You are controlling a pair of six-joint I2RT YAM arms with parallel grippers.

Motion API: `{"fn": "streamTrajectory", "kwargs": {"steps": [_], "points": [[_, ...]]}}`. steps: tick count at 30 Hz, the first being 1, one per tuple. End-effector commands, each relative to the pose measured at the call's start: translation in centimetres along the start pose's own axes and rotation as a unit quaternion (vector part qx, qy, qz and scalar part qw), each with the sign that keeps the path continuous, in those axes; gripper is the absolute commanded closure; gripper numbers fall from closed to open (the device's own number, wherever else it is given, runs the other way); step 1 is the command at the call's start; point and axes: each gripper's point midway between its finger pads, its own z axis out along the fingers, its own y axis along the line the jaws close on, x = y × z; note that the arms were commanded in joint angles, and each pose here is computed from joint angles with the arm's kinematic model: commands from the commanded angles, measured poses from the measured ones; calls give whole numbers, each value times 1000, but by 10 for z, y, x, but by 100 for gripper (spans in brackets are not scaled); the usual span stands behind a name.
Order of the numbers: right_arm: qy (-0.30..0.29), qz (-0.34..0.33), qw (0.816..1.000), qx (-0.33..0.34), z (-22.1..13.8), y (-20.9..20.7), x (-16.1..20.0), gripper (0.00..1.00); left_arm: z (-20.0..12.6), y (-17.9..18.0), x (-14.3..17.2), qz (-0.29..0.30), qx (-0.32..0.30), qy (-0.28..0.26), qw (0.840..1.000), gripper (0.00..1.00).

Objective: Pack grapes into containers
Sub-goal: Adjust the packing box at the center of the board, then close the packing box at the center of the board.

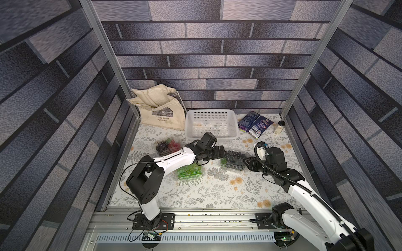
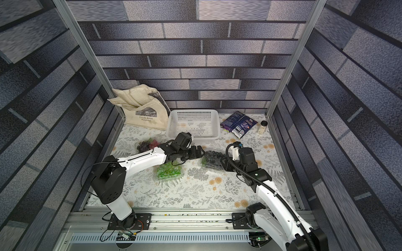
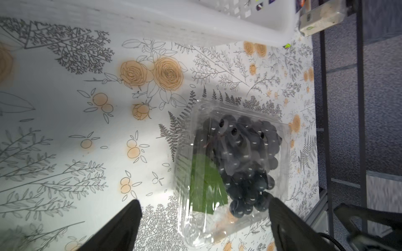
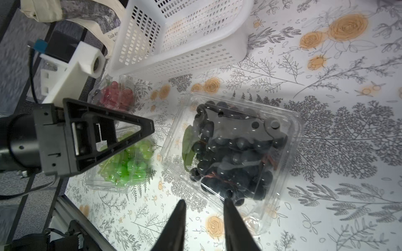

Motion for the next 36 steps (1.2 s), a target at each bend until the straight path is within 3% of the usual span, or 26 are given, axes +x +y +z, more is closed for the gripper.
{"fn": "streamTrajectory", "kwargs": {"steps": [1,4,11,21,36], "points": [[2,-23,1000,-14,10,14,-6,86,-15,-12,2,13,38,-33,999,19],[13,-36,999,-26,26,26,-5,92,-17,-12,13,8,55,-38,998,28],[9,-41,999,-26,50,30,-11,93,-6,-4,31,-45,96,-52,993,33],[29,-23,999,-28,80,21,0,100,2,9,32,-78,114,-79,987,41],[38,-16,999,-33,90,21,1,100,20,32,46,-140,119,-63,981,51]]}}
